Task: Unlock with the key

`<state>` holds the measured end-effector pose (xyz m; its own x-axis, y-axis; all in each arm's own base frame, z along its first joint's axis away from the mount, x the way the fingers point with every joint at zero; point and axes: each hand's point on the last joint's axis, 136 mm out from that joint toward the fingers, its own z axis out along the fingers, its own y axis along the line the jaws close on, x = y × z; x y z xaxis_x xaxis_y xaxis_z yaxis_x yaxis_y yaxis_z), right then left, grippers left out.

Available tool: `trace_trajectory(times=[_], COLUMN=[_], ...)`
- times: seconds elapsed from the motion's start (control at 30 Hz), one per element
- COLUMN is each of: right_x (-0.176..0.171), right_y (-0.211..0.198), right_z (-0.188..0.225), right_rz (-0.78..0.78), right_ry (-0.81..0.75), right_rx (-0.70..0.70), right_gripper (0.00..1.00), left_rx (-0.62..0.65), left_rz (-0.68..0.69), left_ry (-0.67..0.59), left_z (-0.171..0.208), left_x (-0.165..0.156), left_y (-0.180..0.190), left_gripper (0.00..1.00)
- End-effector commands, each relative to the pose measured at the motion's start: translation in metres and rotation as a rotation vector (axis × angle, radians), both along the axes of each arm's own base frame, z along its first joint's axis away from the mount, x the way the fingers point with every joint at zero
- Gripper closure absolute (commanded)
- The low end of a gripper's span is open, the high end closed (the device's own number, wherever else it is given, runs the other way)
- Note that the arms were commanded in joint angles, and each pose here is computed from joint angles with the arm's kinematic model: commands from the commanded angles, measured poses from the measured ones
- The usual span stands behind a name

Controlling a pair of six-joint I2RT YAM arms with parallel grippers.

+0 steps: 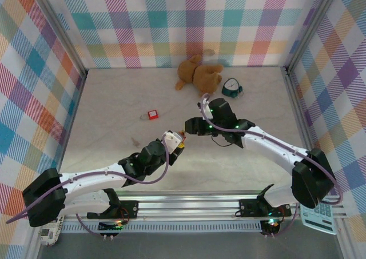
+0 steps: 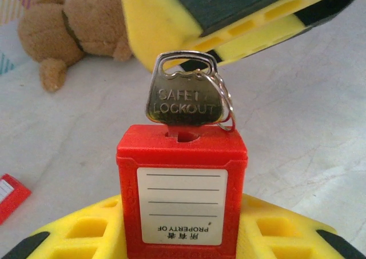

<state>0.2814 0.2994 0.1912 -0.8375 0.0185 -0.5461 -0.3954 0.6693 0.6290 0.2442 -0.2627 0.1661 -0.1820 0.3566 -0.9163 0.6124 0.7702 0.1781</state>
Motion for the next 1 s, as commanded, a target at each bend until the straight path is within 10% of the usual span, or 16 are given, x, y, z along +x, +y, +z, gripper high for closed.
trace_trajectory(times=[0.0,0.53,0.97], right_x=[0.015,0.009,-0.011], right_y=[-0.023,-0.12,-0.101], right_z=[0.035,0.03,0.023], right_rz=[-0.058,-0.266,-0.067], right_ry=[-0.074,-0.075,-0.004], right_rx=[0.018,0.091,0.168], right_gripper=[0.5,0.47,0.41], left_rx=[-0.013,0.728,0.972], left_rz=[0.056,0.083,0.17], left_ry=[-0.113,-0.449,-0.723], left_z=[0.045,0.058,0.032], left_x=[0.016,0.059,0.033], left_y=[0.001,-0.029,-0.035], left_gripper=[0.78,0.79,0.79])
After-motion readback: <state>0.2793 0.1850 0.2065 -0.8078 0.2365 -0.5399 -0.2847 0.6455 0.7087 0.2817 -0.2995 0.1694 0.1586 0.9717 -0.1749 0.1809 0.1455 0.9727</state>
